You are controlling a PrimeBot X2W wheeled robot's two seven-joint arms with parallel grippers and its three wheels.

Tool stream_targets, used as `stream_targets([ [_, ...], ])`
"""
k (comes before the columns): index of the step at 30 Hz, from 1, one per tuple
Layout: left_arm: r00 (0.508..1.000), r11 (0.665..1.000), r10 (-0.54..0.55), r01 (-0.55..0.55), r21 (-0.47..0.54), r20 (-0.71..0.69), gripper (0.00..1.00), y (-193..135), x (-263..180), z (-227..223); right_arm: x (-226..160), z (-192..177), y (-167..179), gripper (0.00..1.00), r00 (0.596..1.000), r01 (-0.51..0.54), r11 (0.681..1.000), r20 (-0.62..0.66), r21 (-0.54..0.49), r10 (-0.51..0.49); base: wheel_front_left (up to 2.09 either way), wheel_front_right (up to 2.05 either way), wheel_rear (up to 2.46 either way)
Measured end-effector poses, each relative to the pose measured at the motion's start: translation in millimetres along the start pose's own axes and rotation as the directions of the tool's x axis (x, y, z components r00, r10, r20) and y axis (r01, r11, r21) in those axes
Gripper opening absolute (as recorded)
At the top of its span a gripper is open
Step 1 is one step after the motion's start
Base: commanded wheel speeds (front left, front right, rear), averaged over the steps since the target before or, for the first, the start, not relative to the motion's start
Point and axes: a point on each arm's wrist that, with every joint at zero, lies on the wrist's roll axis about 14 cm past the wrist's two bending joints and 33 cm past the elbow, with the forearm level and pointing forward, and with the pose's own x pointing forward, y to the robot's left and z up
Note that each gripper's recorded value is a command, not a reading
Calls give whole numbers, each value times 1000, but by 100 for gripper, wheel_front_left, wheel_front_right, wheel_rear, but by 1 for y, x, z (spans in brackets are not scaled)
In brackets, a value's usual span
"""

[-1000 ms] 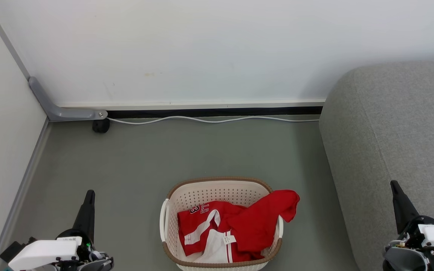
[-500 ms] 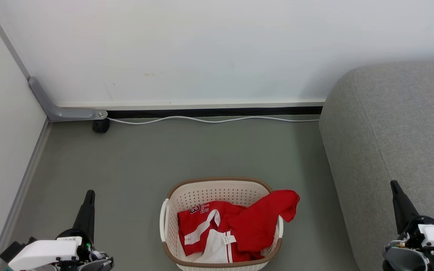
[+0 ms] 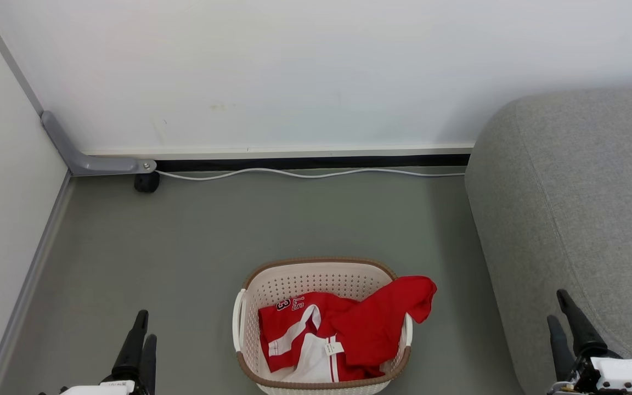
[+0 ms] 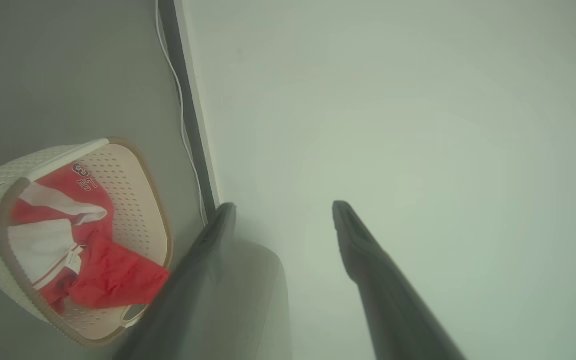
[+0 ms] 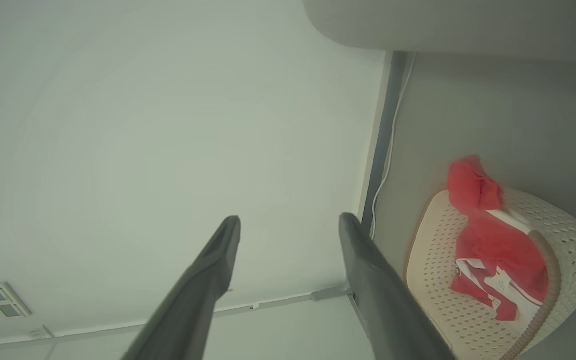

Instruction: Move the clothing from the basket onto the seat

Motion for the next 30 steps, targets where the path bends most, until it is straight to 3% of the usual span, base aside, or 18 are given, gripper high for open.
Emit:
stream_targets([
  [17, 1000, 999, 2, -3, 32, 13, 100, -1, 4, -1, 4, -6, 5, 100, 1000, -10, 998, -14, -65, 9, 0, 0, 0],
  [30, 1000, 982, -9, 8, 188, 6, 100, -8, 10, -4, 12, -12, 11, 100, 999, -23, 978, -39, -208, 15, 0, 0, 0],
])
